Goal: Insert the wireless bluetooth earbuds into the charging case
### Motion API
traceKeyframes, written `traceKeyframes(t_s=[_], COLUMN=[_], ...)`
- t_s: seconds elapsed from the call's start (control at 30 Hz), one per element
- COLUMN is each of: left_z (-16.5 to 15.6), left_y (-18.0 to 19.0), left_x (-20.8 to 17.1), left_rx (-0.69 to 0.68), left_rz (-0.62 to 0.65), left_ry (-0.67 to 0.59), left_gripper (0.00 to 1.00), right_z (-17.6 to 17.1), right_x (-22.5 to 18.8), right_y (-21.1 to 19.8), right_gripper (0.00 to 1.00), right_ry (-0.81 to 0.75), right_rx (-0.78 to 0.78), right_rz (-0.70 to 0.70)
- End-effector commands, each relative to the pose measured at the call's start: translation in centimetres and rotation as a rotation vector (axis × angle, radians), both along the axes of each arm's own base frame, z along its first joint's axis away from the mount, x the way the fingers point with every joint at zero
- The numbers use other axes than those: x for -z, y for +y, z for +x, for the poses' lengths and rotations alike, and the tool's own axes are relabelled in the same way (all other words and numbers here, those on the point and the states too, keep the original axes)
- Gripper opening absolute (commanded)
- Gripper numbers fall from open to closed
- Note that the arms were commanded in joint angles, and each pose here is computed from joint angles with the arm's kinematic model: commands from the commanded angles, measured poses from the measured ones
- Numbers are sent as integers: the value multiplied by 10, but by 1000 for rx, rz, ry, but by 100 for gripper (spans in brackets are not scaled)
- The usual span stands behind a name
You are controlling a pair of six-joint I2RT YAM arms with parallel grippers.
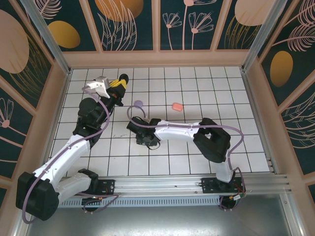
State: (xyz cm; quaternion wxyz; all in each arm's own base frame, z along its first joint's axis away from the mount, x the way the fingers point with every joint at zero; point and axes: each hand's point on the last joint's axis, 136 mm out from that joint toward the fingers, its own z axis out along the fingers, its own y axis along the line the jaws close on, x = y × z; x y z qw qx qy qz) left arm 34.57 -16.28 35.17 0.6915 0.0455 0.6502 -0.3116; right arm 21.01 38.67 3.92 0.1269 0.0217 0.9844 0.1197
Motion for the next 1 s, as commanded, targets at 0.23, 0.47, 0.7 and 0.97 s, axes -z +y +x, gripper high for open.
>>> traceKeyframes(t_s=[0.23, 0.47, 0.7, 0.97], left_z=[-7, -8, -7, -7], left_y=[10, 9, 10, 10], left_x=[-18, -15, -13, -12], left_rx=[-30, -18, -24, -24], left_rz=[-21, -35, -37, -42], left_ry=[-77, -71, -68, -67], left_gripper=[0, 0, 0, 0], right_z=[-1, 7, 14, 17], right_x=[13, 20, 20, 20], right_y=[-7, -9, -10, -4], right_gripper=[34, 32, 30, 23], right_ry=[37, 42, 42, 37], right_rx=[34, 45, 49, 29], right_rz=[-71, -84, -78, -73])
